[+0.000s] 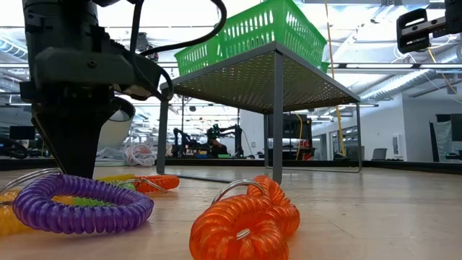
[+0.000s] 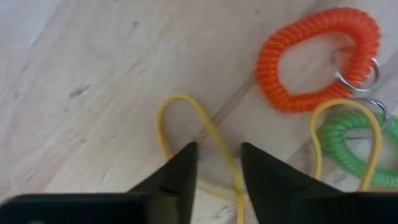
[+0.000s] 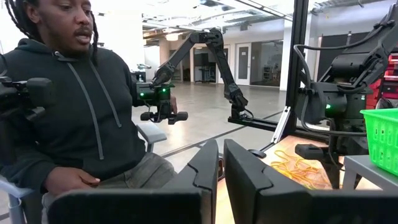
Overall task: Pick & Place Office Desk Supplies
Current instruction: Put the yellow rubber band into the top left green bin on the shelf
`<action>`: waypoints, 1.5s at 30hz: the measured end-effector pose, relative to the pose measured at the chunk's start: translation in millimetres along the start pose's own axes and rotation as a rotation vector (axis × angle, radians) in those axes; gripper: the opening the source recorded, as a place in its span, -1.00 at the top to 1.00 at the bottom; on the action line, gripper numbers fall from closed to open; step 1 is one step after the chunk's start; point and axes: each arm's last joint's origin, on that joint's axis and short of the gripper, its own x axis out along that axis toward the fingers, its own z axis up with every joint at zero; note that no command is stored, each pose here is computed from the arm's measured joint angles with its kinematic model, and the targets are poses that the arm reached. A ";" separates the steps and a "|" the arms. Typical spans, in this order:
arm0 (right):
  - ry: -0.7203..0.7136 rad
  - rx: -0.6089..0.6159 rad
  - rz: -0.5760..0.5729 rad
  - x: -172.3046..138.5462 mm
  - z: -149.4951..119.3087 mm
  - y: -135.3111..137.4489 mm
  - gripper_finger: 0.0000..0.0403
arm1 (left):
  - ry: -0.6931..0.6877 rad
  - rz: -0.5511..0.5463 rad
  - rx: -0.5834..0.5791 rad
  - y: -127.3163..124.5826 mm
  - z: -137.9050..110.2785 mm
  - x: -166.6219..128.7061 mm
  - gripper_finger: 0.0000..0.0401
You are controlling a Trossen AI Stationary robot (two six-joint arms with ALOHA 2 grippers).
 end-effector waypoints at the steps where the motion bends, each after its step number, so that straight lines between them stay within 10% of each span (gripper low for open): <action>1: 0.000 0.000 0.000 0.0 0.0 0.0 0.90 | -0.003 0.003 -0.012 0.3 0.0 0.0 0.46; 8: 0.000 0.000 0.000 0.0 0.0 0.0 0.90 | -0.017 0.030 -0.028 3.3 2.5 0.9 0.94; 17: -0.001 -0.001 0.000 0.0 0.1 0.0 0.90 | -0.051 0.041 -0.011 8.5 6.9 -6.2 0.98; 45: 0.000 0.000 0.000 0.0 0.0 0.0 0.90 | -0.886 -0.247 -0.015 67.5 -10.5 -196.4 0.98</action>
